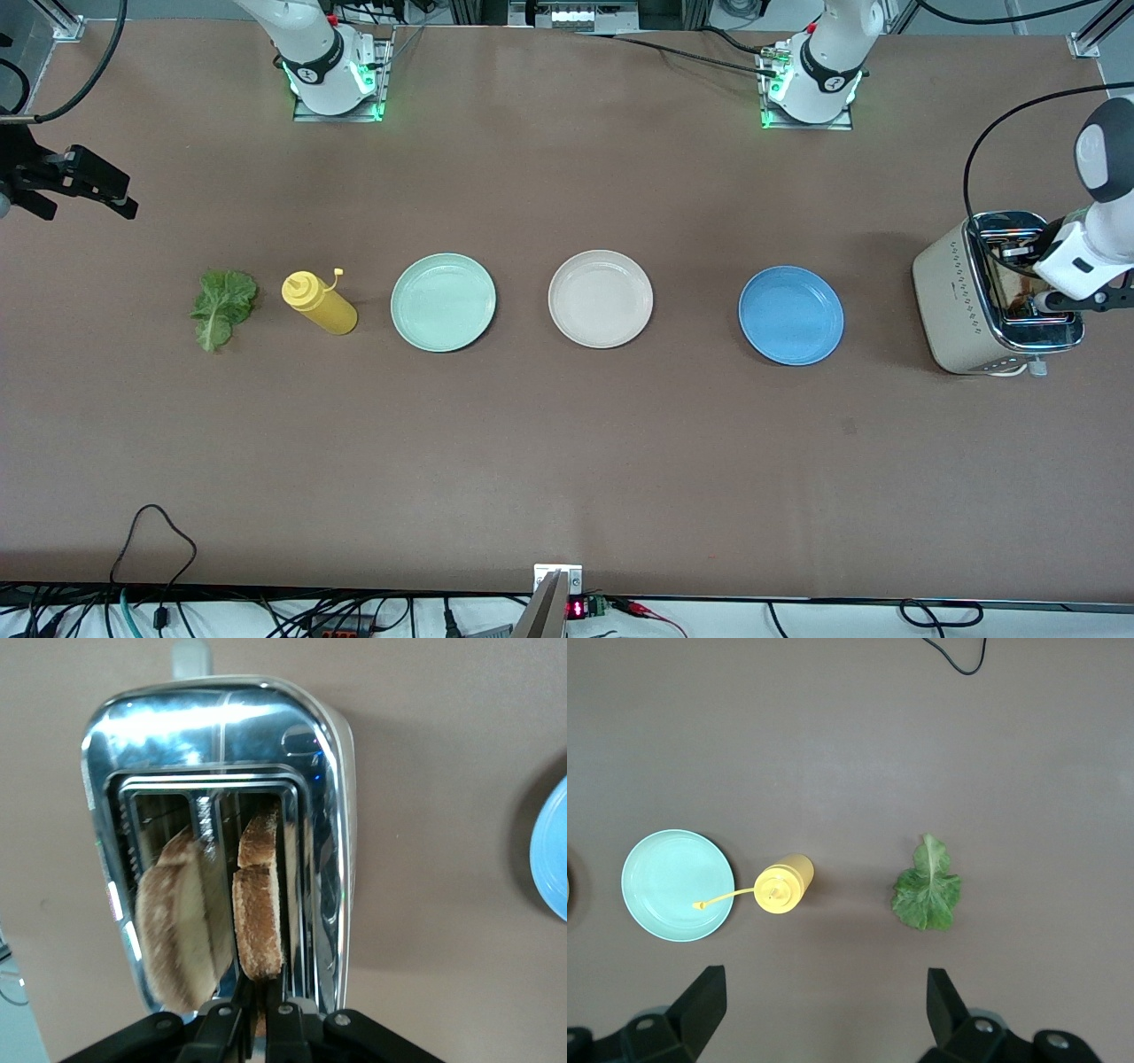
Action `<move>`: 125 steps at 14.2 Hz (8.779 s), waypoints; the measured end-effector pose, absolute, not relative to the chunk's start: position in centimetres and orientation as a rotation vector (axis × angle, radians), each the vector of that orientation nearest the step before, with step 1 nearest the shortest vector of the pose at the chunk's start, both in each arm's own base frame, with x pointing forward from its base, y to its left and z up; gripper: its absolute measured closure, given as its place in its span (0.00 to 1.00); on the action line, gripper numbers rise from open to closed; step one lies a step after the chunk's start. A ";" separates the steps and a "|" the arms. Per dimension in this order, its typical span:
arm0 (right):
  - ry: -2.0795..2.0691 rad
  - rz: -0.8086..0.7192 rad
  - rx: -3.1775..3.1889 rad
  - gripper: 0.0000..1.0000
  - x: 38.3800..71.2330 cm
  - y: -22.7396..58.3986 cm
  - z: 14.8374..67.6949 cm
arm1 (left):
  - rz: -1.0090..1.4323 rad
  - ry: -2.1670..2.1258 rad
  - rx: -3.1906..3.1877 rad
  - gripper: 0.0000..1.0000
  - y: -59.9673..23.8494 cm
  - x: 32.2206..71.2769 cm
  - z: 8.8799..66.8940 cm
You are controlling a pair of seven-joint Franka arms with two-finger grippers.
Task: Make sandwich in beige plate with both arms
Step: 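Lift the bread slice out and carry it toward the beige plate, then lower the bread onto the beige plate and open the left gripper, then raise the left gripper back toward the toaster while the right gripper reaches the bottle, then grasp the yellow squeeze bottle with the right gripper and lift it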
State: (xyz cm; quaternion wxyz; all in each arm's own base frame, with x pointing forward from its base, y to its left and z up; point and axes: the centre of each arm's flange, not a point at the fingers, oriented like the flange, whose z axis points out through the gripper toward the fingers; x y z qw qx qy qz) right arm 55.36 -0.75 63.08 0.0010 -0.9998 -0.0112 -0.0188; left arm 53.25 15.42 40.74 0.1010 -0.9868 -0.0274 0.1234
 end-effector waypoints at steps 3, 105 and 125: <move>-0.035 -0.059 -3.139 0.00 55.4 -0.8 63.1 | 0.377 -0.121 -2.903 0.92 15.7 53.0 45.5; -1.204 -1.169 -1.459 0.00 51.5 -11.4 10.7 | 0.321 0.372 -3.100 0.00 -3.5 59.4 59.6; -1.204 -1.184 -1.362 0.26 53.2 -4.1 10.0 | 0.197 0.306 -3.141 0.00 -2.0 52.8 60.1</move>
